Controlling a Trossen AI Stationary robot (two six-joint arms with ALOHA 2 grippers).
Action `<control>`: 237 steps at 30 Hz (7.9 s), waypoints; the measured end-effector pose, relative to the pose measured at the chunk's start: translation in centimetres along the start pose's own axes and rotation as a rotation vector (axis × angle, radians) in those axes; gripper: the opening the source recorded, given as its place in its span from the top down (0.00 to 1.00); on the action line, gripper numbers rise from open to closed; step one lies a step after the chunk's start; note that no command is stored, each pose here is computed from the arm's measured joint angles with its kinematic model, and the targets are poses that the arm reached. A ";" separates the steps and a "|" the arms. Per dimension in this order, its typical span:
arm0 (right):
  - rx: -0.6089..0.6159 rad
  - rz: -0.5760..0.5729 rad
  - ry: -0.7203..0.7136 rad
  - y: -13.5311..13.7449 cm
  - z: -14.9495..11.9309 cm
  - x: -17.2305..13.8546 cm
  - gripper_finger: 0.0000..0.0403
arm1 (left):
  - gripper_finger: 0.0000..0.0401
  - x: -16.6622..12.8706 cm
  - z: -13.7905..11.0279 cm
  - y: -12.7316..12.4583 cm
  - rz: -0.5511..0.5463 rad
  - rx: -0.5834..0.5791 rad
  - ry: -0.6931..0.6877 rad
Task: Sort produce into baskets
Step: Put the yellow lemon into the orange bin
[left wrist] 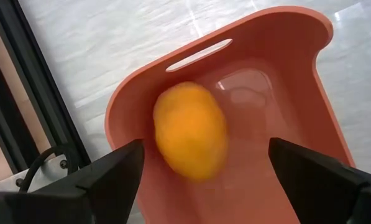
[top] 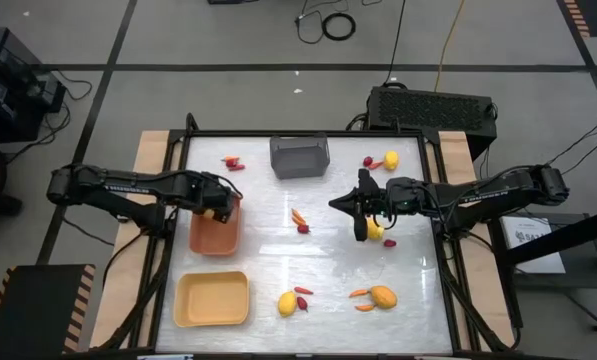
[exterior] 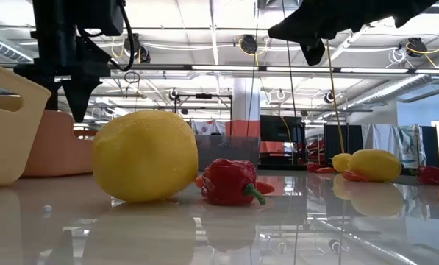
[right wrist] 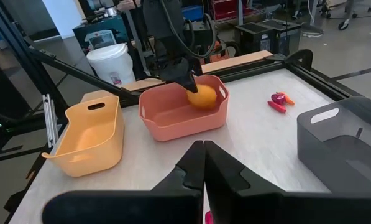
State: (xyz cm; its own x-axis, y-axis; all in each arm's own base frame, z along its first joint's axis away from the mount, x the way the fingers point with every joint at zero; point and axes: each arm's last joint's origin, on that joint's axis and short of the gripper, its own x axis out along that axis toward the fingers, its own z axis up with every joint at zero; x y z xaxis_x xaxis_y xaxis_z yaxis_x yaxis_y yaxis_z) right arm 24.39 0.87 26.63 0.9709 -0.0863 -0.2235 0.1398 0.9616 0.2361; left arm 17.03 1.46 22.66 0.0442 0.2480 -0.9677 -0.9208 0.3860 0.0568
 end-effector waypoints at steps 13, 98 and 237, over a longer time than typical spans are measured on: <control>0.000 0.000 0.000 0.0 0.0 0.0 1.00 | 0.13 -0.2 0.7 -1.7 -0.192 0.061 -0.039; 0.691 0.101 0.883 15.8 -14.0 -14.7 1.00 | 0.13 -3.3 0.0 -38.0 -0.894 1.112 -0.788; 0.500 -0.185 0.630 8.8 -12.4 -1.4 1.00 | 0.38 -17.1 7.5 -15.3 -0.236 1.101 -0.217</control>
State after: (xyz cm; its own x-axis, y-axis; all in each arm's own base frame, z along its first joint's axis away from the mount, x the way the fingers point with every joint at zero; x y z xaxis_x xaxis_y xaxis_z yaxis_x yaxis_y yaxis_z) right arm 21.88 12.64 17.30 0.6534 0.0736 -0.7534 0.5008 0.7043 0.5032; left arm 33.29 -2.07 40.21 0.3352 0.1731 -0.9261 -0.0468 0.9848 0.1672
